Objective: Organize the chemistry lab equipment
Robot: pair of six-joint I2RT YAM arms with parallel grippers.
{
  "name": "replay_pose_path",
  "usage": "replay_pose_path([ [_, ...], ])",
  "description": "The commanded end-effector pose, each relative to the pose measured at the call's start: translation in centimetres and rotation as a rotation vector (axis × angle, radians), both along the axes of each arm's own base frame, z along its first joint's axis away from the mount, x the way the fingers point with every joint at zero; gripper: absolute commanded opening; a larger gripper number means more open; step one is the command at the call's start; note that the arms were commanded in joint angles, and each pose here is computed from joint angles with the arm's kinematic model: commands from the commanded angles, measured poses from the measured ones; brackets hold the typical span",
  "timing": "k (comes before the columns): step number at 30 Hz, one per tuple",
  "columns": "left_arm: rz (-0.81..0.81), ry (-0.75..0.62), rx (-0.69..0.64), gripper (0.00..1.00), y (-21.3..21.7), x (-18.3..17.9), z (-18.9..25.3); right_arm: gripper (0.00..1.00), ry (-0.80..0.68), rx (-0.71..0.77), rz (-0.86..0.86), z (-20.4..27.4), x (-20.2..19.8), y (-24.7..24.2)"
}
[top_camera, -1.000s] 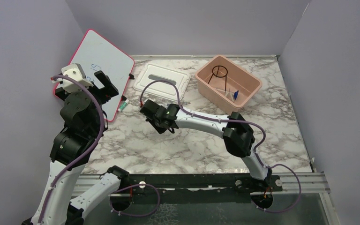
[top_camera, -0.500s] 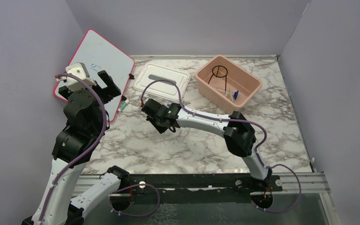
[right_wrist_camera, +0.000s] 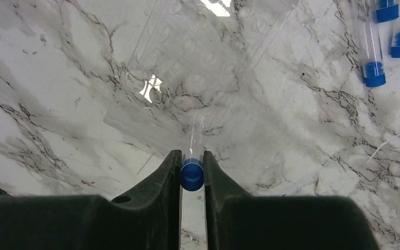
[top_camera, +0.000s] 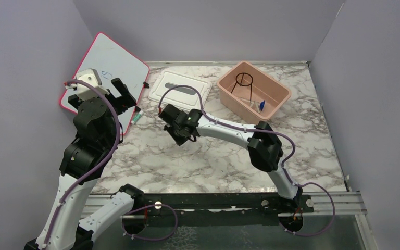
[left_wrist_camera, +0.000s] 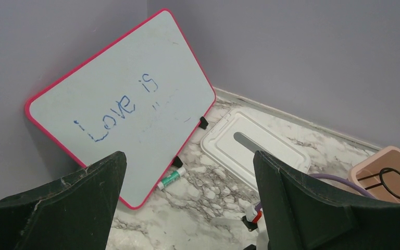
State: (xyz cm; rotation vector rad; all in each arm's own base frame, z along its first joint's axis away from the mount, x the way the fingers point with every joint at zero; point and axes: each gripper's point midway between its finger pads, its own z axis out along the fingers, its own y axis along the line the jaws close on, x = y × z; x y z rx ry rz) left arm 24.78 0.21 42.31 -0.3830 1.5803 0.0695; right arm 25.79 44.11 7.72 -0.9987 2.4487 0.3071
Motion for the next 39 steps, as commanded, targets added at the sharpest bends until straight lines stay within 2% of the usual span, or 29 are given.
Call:
replay_pose_path([
  [1,-0.019,0.004,-0.005,0.95,-0.4,0.2,-0.3,0.19,0.064,-0.054,0.019,-1.9,-0.7,-0.6],
  [6,-0.021,0.007,-0.007,0.95,-0.5,0.3,-0.4,0.21,0.065,-0.058,0.017,-1.8,-0.7,-0.7],
  [11,-0.027,0.017,-0.004,0.95,-0.7,0.5,-0.7,0.41,0.025,0.043,0.022,1.4,-0.5,0.4],
  [15,-0.036,0.021,-0.007,0.95,-0.9,0.6,-0.8,0.50,-0.031,0.121,0.016,4.7,0.0,0.7],
  [23,-0.074,0.049,-0.018,0.95,-1.8,1.0,-1.9,0.51,-0.131,0.175,-0.099,7.6,2.2,-1.9],
  [28,-0.150,0.106,-0.053,0.95,-3.8,1.8,-4.5,0.50,-0.174,0.259,-0.204,8.6,4.7,-4.6],
  [39,-0.400,0.385,-0.202,0.92,-12.0,5.3,-15.5,0.46,-0.181,0.200,-0.225,1.5,11.2,-7.3],
])
